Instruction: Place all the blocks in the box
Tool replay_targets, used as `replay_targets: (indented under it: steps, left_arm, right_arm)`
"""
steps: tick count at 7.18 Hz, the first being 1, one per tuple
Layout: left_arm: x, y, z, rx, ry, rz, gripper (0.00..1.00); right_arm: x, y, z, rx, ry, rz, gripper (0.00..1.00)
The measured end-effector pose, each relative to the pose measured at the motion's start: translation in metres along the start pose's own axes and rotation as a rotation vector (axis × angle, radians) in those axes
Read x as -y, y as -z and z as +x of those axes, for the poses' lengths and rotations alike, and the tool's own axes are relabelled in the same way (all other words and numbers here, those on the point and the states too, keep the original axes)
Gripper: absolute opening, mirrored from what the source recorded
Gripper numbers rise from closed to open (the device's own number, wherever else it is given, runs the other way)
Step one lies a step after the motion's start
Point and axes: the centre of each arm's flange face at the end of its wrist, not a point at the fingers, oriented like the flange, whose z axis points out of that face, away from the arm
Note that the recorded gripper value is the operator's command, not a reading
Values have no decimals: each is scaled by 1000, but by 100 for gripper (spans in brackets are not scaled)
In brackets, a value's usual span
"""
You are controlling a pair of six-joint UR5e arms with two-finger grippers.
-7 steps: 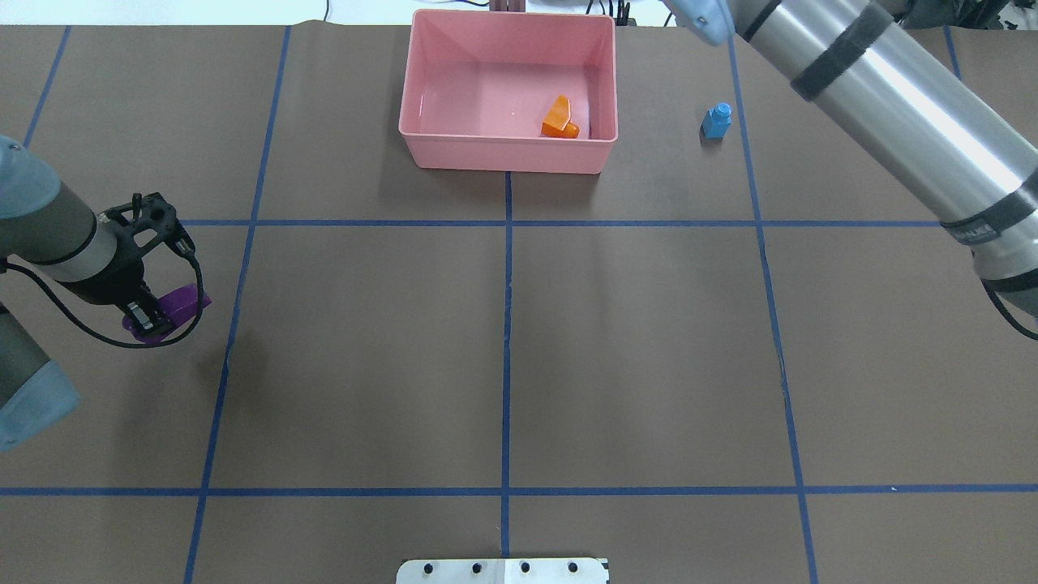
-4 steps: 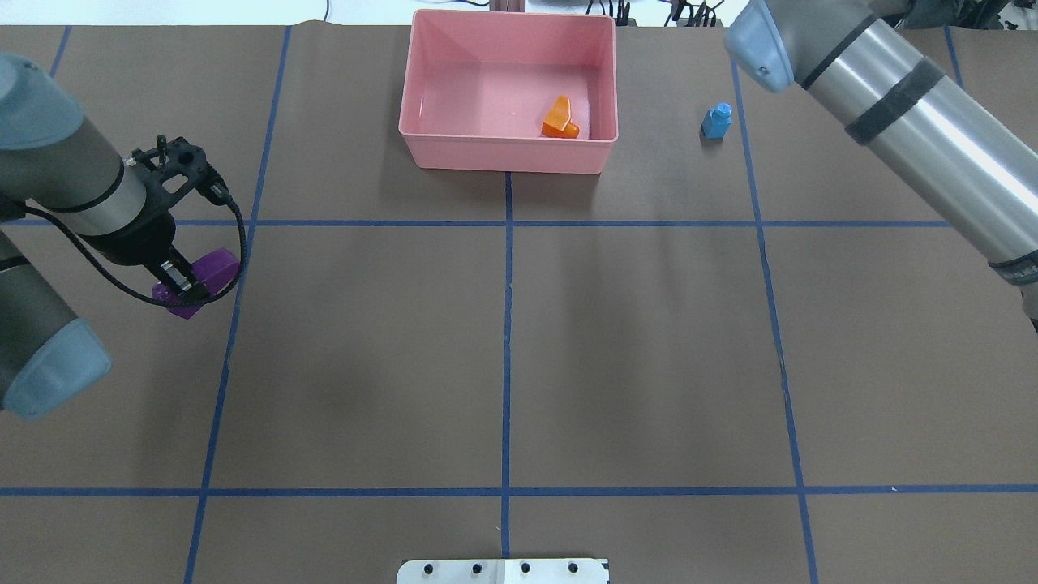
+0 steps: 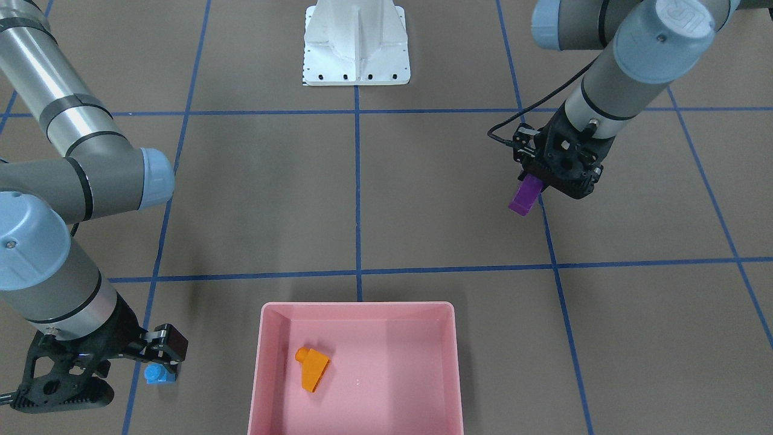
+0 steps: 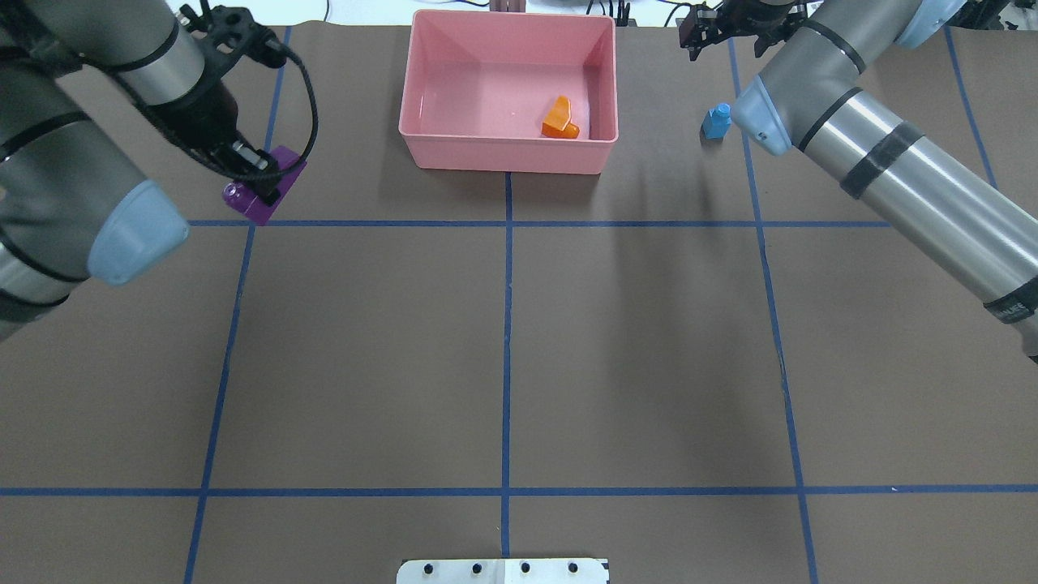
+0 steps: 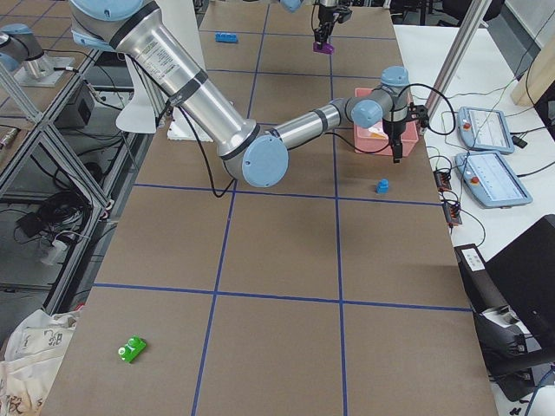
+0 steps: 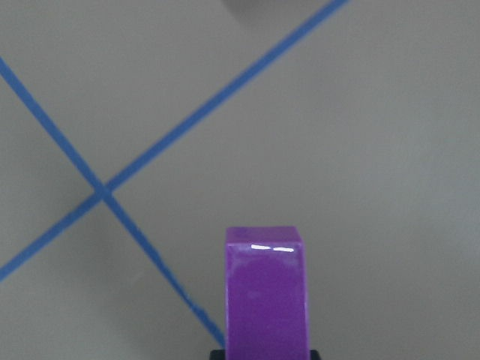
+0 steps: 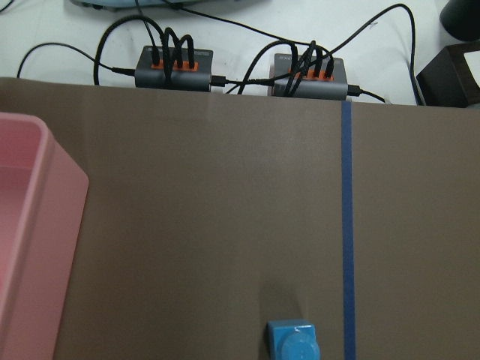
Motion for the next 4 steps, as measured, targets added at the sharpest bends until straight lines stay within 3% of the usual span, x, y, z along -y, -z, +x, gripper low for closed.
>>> replay_targets:
  steps: [2,4]
  left_arm:
    - [71,30,13,0,72,44,0]
    - [126,36,6,-23,143,140,0]
  right_arm:
    - [-15,-35,10,-20,20,19,99]
    - [-29,-60,8,-43,37,18,99]
